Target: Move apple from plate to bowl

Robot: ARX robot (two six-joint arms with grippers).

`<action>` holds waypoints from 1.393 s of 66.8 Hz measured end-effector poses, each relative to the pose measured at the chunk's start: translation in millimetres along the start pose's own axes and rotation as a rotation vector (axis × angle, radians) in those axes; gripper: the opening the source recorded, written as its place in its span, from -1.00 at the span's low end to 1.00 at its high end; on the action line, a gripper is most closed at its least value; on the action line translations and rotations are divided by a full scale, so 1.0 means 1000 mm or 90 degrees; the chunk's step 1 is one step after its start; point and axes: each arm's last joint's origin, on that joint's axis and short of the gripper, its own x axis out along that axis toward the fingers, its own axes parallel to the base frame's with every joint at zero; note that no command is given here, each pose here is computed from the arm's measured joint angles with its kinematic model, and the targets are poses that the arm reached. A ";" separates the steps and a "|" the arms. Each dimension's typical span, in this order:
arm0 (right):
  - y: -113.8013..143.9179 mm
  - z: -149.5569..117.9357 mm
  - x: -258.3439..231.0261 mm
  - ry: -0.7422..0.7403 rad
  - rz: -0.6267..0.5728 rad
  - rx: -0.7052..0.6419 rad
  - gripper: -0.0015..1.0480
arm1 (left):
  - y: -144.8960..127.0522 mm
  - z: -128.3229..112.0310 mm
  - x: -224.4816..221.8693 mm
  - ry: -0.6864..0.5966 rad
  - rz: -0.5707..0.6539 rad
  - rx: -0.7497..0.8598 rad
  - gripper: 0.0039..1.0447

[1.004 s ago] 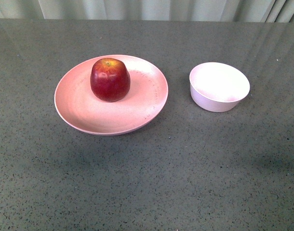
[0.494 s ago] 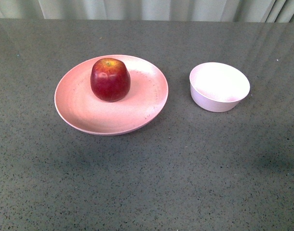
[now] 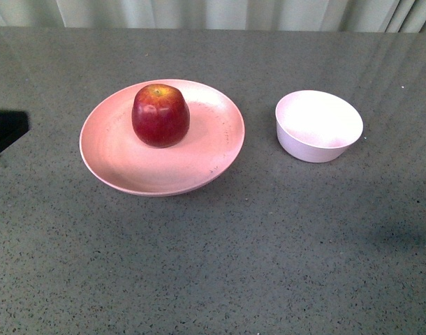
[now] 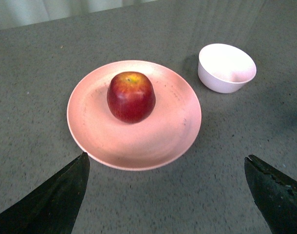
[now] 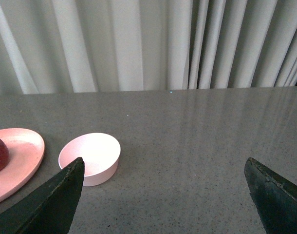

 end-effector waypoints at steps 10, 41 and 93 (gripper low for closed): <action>0.000 0.000 0.000 0.000 0.000 0.000 0.83 | -0.003 0.012 0.046 0.017 -0.004 0.003 0.84; 0.000 0.000 0.000 0.000 0.000 0.000 0.83 | -0.026 0.011 0.122 0.073 -0.006 0.022 0.84; 0.000 0.000 0.000 0.000 0.000 0.000 0.83 | 0.002 0.021 0.196 0.114 0.114 -0.007 0.84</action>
